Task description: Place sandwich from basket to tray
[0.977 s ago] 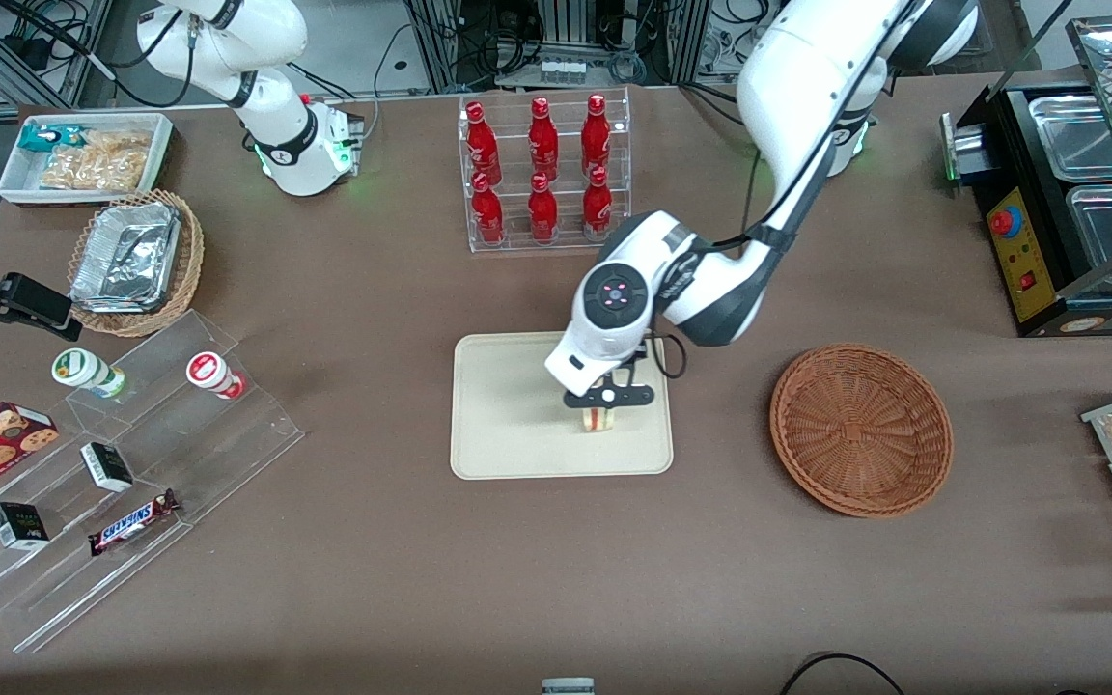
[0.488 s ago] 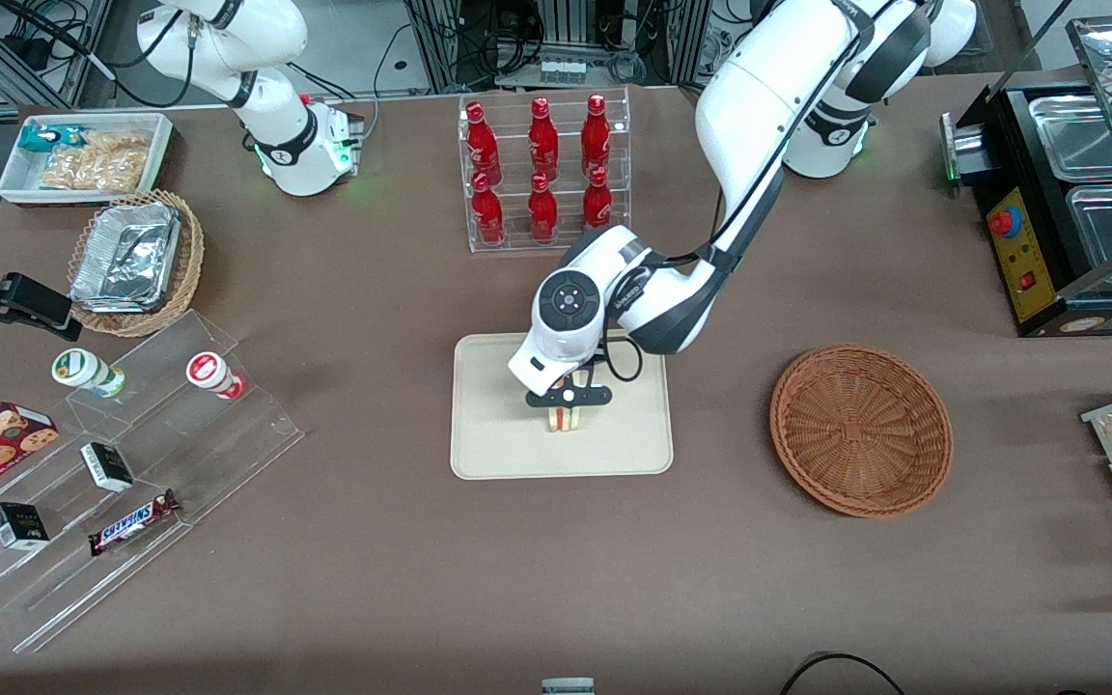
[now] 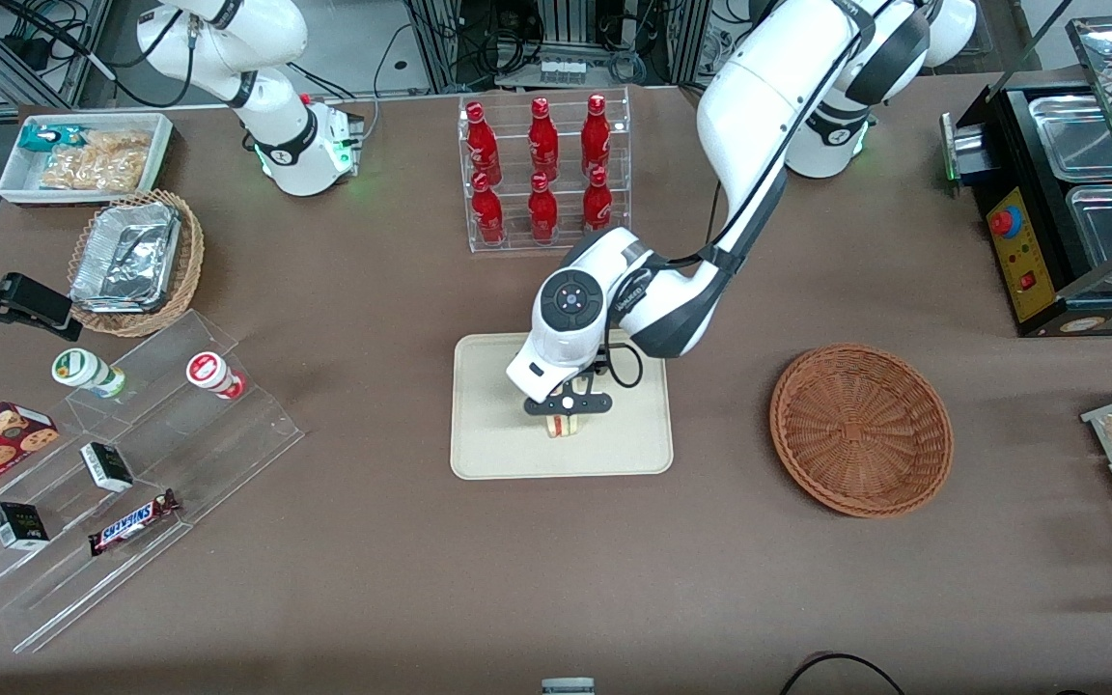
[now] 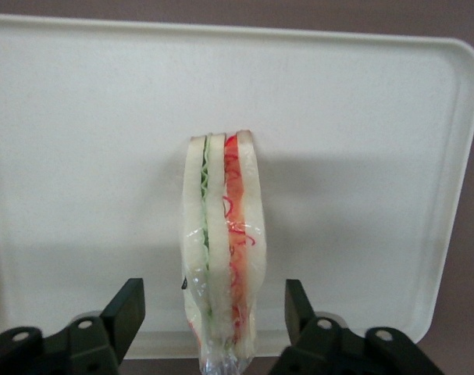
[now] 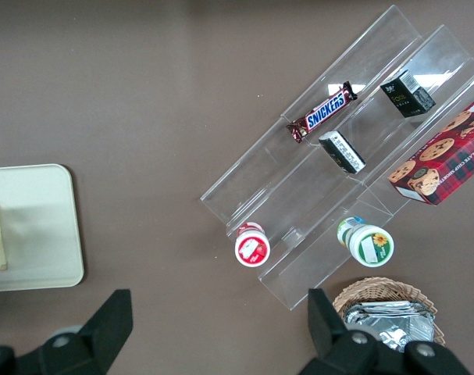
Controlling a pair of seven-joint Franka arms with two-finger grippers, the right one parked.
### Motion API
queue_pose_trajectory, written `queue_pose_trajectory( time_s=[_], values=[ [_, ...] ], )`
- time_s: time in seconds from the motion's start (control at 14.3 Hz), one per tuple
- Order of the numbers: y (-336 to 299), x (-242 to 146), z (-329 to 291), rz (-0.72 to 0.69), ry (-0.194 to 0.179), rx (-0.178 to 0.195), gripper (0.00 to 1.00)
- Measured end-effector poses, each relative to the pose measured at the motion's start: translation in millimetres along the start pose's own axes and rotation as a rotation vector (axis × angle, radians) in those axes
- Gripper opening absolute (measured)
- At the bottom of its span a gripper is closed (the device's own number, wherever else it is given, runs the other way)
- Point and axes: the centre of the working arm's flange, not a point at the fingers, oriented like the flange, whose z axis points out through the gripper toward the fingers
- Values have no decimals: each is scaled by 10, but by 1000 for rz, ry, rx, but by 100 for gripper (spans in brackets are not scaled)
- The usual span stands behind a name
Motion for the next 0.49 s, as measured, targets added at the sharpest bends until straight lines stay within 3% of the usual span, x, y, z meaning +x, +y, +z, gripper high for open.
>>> queue_pose_trajectory(
  time_s=[0.14, 0.35, 0.49],
  values=[
    [-213, 115, -345, -6, 8, 68, 100],
    [-586, 166, -1056, 8, 14, 169, 100],
    [-888, 244, -1384, -56, 11, 197, 100]
  ],
)
